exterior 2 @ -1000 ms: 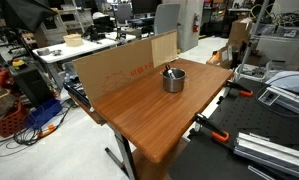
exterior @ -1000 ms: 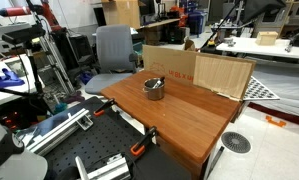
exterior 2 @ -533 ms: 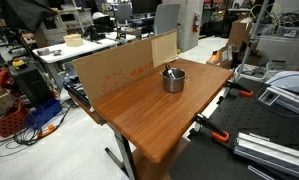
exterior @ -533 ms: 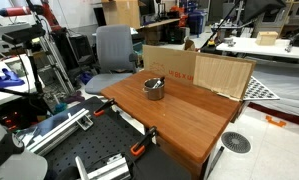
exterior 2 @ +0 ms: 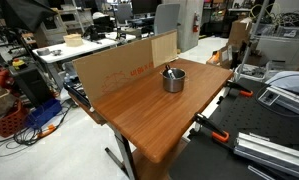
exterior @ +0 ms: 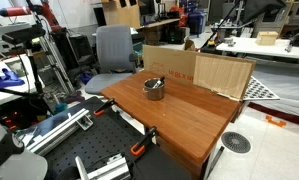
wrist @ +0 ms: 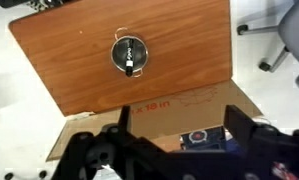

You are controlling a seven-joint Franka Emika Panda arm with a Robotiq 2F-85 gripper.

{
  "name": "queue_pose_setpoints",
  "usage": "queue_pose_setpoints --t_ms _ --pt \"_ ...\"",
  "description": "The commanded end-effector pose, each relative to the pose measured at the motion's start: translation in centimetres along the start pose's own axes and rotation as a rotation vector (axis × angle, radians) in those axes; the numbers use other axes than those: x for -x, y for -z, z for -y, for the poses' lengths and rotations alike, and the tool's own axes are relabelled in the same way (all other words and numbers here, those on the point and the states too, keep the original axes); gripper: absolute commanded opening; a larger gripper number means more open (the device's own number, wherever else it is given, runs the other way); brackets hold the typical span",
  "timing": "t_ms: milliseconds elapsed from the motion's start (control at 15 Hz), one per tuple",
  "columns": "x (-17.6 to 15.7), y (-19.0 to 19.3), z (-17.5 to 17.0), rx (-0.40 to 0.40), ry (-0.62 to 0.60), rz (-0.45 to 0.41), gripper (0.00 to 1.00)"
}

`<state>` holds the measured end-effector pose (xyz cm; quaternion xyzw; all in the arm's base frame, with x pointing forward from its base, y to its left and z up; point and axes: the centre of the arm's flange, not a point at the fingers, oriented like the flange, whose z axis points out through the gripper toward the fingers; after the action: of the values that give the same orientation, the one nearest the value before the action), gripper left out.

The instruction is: Remove the marker from the bowl and put it on the table

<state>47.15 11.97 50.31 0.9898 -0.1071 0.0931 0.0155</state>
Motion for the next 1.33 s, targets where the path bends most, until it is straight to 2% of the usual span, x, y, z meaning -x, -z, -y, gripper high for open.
queue_pose_setpoints --t_ms 0,467,867,1267 --pt "-0.2 -2.3 -0.2 -0.018 -0.005 -0.042 1.00" --pt "-0.6 -9.3 -0.7 -0.016 -0.017 0.041 1.00" --pt "-1.6 -14.5 -1.9 -0.032 -0.038 0.076 1.00" --pt "-1.8 -19.2 -2.6 -0.014 -0.045 0.088 1.00"
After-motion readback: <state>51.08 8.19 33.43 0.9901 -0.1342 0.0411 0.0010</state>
